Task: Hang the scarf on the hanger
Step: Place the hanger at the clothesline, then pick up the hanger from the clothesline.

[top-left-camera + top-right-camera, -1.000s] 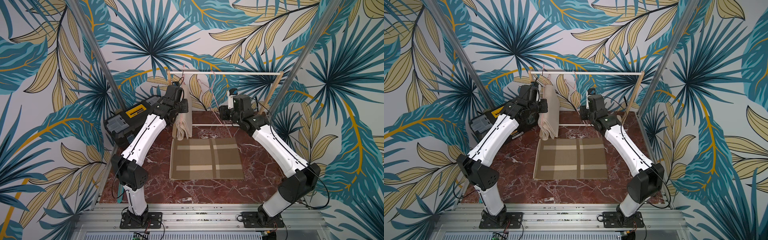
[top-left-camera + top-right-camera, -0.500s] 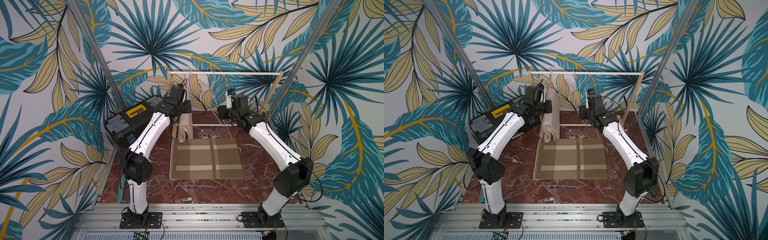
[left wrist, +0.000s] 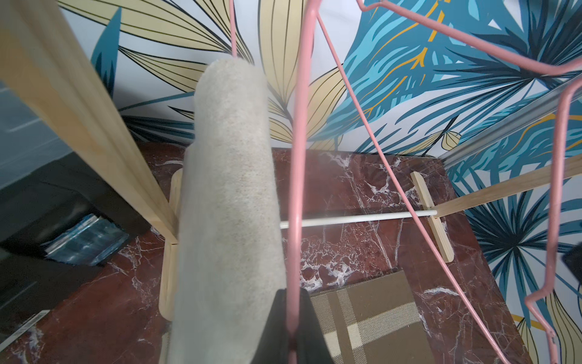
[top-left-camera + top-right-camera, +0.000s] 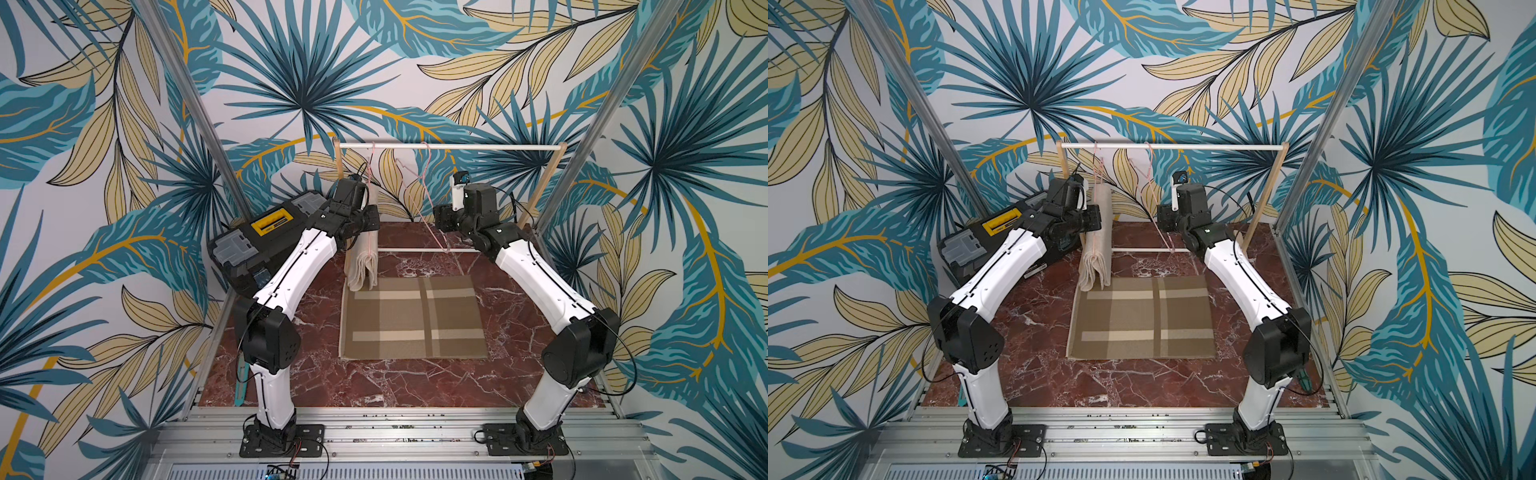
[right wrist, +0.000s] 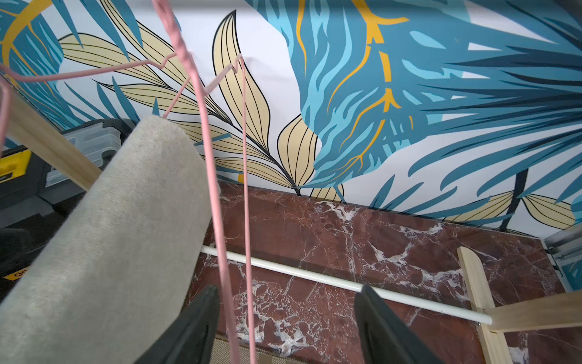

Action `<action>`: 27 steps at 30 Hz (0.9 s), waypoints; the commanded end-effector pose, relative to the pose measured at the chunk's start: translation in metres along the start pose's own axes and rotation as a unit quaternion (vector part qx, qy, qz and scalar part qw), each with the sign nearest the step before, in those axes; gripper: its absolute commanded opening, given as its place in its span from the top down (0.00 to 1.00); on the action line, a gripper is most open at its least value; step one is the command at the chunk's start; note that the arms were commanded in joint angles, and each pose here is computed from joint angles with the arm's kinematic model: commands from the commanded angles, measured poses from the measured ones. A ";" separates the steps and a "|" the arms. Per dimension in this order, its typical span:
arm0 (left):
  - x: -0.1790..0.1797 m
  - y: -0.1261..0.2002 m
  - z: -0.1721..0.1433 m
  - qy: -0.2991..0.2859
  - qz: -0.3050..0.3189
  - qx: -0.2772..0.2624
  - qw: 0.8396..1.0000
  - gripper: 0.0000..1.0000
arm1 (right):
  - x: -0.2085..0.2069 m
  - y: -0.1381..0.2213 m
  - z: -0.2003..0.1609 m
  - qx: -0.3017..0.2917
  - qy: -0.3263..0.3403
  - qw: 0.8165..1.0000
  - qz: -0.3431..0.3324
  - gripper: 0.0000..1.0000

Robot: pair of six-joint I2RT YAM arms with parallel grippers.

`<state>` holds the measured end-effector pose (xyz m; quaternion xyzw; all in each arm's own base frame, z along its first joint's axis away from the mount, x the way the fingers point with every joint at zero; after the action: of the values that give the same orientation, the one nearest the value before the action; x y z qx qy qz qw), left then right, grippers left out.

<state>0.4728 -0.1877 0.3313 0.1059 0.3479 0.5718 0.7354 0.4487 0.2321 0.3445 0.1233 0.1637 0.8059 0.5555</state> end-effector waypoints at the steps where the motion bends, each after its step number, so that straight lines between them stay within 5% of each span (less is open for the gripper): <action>1: 0.009 0.008 0.011 0.021 0.001 -0.019 1.000 1.00 | 0.006 -0.015 -0.001 -0.006 0.006 1.000 0.030 0.28; 6: 0.010 0.006 0.010 0.027 -0.005 -0.013 1.000 1.00 | 0.012 -0.028 -0.001 -0.006 0.001 0.999 0.051 0.36; 9: 0.010 0.006 0.010 0.027 -0.009 -0.012 1.000 0.99 | 0.013 -0.030 -0.002 -0.004 0.002 0.998 0.057 0.67; 14: 0.010 0.008 0.012 0.025 -0.011 -0.014 1.000 0.99 | 0.012 -0.024 0.001 -0.007 0.003 0.998 0.055 0.98; 20: 0.012 0.007 0.009 0.029 -0.014 -0.010 0.999 0.96 | 0.011 -0.017 0.004 -0.009 0.001 0.998 0.055 1.00; 27: 0.013 0.011 0.008 0.031 -0.017 -0.013 0.999 0.45 | 0.008 -0.004 0.013 -0.020 -0.004 0.999 0.043 1.00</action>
<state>0.4773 -0.1781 0.3190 0.0929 0.3770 0.5633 0.7293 0.4634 0.2516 0.3220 0.1368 0.1736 0.8318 0.5092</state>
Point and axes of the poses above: each gripper's point midway between its finger pads, its own y axis back along the fingers, its own x axis along the line the jaws close on, z = x × y, the point moved 5 cm from there along y, back along the fingers, and after that the axes turned 2 degrees about y, right-handed, at the moved point
